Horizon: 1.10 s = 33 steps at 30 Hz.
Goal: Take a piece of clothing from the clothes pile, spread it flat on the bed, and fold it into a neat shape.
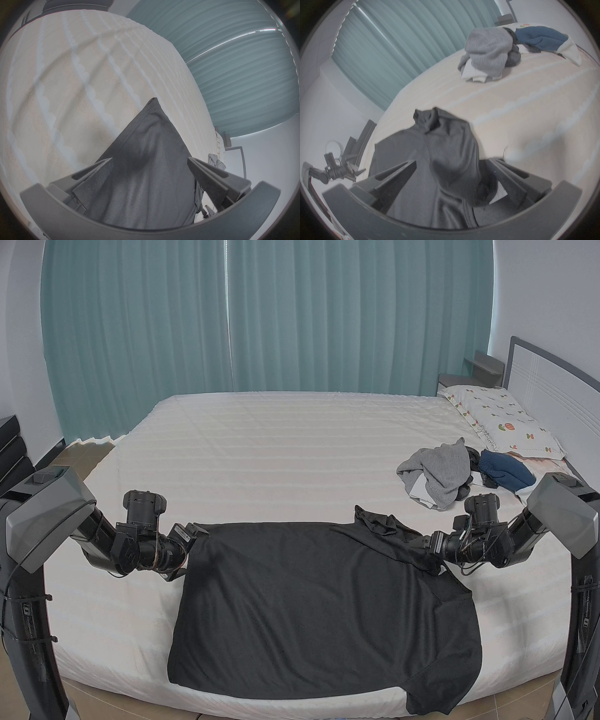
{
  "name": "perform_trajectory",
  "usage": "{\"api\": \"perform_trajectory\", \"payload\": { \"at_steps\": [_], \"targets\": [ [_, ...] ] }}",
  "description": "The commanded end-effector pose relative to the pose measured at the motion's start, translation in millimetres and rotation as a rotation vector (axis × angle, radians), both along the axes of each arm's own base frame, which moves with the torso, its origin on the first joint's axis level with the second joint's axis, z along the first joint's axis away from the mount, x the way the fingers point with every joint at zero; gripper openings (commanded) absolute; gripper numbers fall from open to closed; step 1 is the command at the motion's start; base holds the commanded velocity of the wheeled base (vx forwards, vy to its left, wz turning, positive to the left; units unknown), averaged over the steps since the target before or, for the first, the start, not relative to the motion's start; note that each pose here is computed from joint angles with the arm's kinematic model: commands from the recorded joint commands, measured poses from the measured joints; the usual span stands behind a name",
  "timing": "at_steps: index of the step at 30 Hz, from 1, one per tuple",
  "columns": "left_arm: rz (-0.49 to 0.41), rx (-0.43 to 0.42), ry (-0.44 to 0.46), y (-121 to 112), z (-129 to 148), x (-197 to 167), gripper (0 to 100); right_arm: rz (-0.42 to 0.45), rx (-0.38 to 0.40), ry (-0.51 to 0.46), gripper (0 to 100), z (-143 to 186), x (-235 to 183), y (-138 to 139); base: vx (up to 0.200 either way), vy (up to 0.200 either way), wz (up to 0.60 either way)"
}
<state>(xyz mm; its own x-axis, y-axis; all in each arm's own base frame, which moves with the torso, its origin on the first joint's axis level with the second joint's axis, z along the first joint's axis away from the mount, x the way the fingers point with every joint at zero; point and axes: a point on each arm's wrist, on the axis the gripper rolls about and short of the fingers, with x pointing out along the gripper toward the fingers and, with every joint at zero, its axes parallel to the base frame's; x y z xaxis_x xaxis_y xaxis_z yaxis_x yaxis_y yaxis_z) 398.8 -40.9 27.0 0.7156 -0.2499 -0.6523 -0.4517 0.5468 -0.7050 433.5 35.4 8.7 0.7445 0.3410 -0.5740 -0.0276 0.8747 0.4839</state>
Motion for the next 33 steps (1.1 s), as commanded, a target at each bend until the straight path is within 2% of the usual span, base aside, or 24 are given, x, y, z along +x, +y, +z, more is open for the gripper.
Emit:
{"api": "perform_trajectory", "payload": {
  "at_steps": [1,8,13,18,19,26,29,31,33],
  "targets": [
    [0.000,0.000,0.002,0,-2,1,100,-0.046,0.034,-0.049,100,15,17,-6,0.000,0.000,0.00],
    [0.000,0.000,0.003,0,-2,1,100,-0.049,0.033,-0.010,100,-7,35,-3,0.000,0.000,0.00],
    [0.000,0.000,0.003,0,-2,1,100,-0.067,0.076,0.016,100,-17,44,7,0.000,0.000,0.00],
    [0.000,0.000,0.000,0,-1,2,100,-0.073,0.060,0.031,100,-31,52,14,0.000,0.000,0.00],
    [0.000,0.000,0.000,0,-1,2,100,-0.074,0.060,0.024,0,-30,54,14,0.000,0.000,0.00],
    [-0.002,0.001,0.000,-1,-2,2,100,-0.065,0.055,-0.022,0,-21,62,20,0.000,0.000,0.00],
    [-0.003,0.002,0.002,-1,-4,2,100,-0.093,0.048,-0.060,0,-15,71,15,0.000,0.000,0.00],
    [-0.001,0.003,-0.015,-2,-3,10,100,-0.154,0.040,-0.131,0,0,83,5,0.000,0.000,0.00],
    [0.002,0.005,-0.024,-2,-4,15,100,-0.176,0.037,-0.164,0,6,87,0,0.000,0.000,0.00]
  ]
}}
